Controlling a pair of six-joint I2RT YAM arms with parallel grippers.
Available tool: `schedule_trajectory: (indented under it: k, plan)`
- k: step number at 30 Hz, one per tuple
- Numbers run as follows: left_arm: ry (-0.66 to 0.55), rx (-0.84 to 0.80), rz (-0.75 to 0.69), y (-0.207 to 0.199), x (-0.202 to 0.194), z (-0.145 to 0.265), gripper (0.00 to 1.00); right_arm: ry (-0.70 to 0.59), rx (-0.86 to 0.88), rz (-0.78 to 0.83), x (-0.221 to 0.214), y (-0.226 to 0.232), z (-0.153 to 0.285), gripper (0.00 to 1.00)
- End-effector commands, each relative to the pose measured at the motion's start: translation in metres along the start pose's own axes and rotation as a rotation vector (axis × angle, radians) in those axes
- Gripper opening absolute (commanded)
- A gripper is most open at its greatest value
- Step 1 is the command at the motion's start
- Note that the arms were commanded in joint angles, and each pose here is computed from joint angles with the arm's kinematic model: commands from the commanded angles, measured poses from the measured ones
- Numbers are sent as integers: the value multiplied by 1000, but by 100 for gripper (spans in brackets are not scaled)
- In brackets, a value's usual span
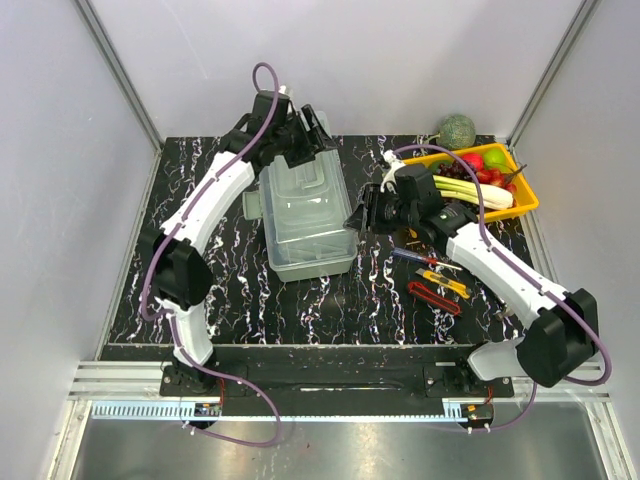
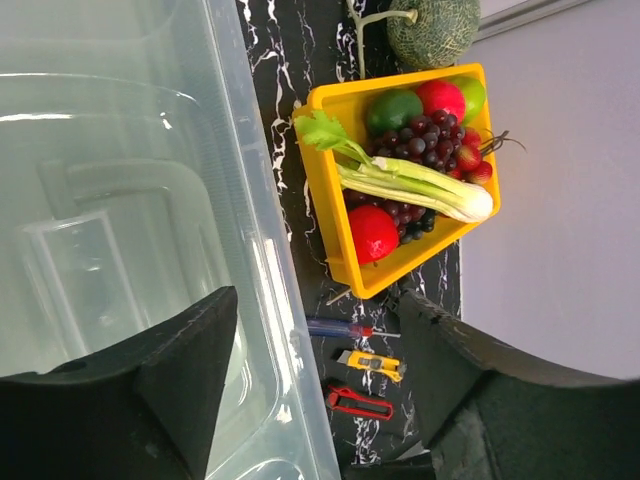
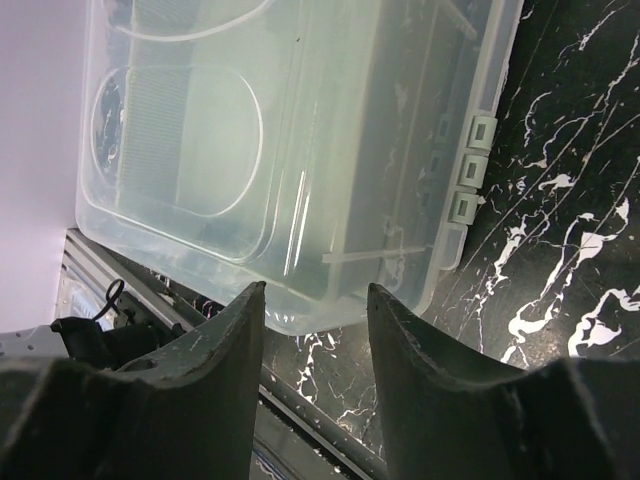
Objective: Pack the tool kit
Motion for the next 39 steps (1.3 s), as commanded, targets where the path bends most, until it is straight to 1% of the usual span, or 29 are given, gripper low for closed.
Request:
schedule_trajectory:
  k: [1,5,7,12,18,21,24,27,29,34,36,39]
  plan:
    - [-20,127,-13,9,4,-6,68,90,-187,25,-30,-36,4,50]
    - [-30,227,7,22,0,-11,61,87,-197,27,-32,-38,5,50]
    - [-40,257,11,27,-2,-14,61,91,-199,26,-34,-40,3,50]
    - [21,194,26,25,-10,-31,61,95,-199,31,-35,-41,3,50]
    - [23,194,31,26,-9,-39,60,106,-199,35,-37,-44,0,52]
    - [47,162,33,22,-10,-41,61,104,-203,35,-37,-45,-1,52]
    - [91,47,29,11,-12,-45,62,97,-213,31,-36,-46,-2,52]
    - [116,-60,56,3,-14,-43,62,90,-215,32,-34,-45,-2,53]
    - [107,-140,81,-2,-13,-39,62,85,-211,31,-33,-43,-1,54]
    - [42,-388,118,-16,-5,-21,61,72,-212,33,-28,-40,1,54]
    - [-5,-492,80,-26,2,-13,61,68,-220,34,-26,-40,1,54]
    - [-27,-560,39,-34,5,-4,61,58,-217,36,-22,-37,2,54]
Point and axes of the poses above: each gripper's point midway between its finger pads, its own z axis back along the fingers, its own y axis along the line the jaws close on, x = y × z, the point moved 6 cm from there along z, back along the fingers, and after that the axes turned 5 degrees about -z, right-handed, at the moved point
